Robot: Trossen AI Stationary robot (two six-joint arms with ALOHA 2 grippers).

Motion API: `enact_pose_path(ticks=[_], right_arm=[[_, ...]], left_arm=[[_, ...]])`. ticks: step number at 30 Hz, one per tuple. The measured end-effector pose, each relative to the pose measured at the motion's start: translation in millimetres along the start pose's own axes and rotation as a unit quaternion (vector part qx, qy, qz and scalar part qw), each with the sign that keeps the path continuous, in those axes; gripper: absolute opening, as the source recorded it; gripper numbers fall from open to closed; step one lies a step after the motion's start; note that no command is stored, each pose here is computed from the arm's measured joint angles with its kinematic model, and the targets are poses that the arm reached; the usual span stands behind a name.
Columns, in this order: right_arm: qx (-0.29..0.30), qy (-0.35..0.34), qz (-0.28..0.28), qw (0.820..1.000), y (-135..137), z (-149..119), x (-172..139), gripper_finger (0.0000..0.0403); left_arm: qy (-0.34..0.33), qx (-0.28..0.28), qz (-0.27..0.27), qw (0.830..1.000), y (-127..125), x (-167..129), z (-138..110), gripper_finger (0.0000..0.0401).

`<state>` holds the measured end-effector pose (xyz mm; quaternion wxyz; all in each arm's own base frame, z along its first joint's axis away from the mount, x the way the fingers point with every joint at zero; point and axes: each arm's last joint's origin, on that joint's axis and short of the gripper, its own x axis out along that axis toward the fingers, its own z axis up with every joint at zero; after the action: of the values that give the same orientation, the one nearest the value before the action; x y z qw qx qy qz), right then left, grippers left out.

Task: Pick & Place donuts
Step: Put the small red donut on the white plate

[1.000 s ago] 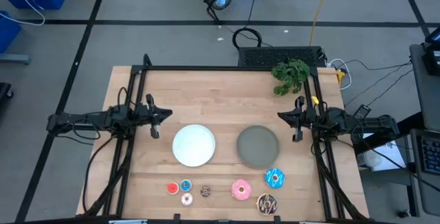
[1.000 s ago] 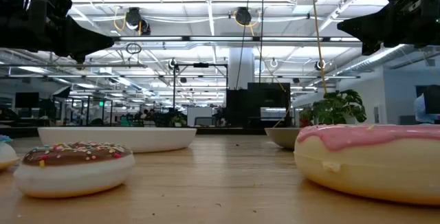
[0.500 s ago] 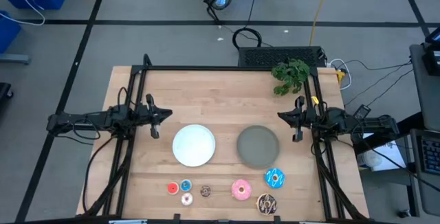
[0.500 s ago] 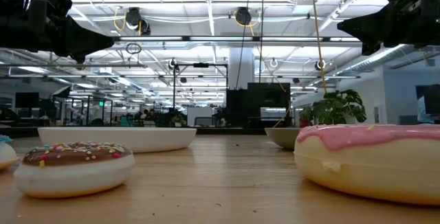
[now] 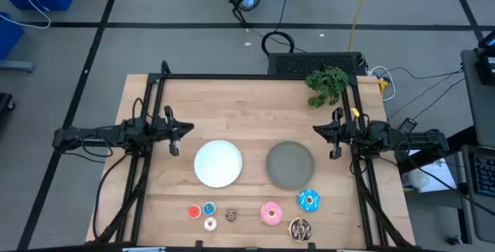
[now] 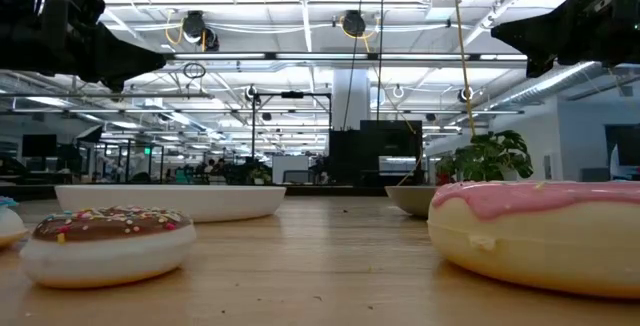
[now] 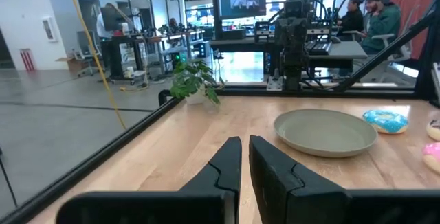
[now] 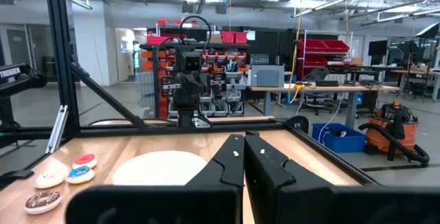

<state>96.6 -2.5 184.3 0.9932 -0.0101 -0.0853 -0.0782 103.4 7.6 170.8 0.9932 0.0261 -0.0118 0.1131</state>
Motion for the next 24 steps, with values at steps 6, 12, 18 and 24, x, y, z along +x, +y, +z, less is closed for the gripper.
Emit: enact_pose_path(ticks=[6,12,18,24], right_arm=[[0.000,0.000,0.000,1.000,0.0,0.1,0.0,0.0000],[0.000,0.000,0.000,1.000,0.0,0.1,0.0,0.0000],[-0.003,-0.002,0.000,1.000,0.0,0.4,0.0,0.0000],[-0.017,-0.002,0.000,1.000,0.0,0.5,0.0,0.0000]], left_arm=[[0.000,-0.050,0.000,0.999,0.0,0.0,0.0,0.0037],[-0.008,-0.064,-0.013,0.998,-0.7,-0.1,1.8,0.0037],[0.019,-0.128,-0.058,0.990,-3.8,-0.2,-0.3,0.0037],[0.085,-0.144,-0.090,0.982,-15.3,6.2,10.0,0.0037]])
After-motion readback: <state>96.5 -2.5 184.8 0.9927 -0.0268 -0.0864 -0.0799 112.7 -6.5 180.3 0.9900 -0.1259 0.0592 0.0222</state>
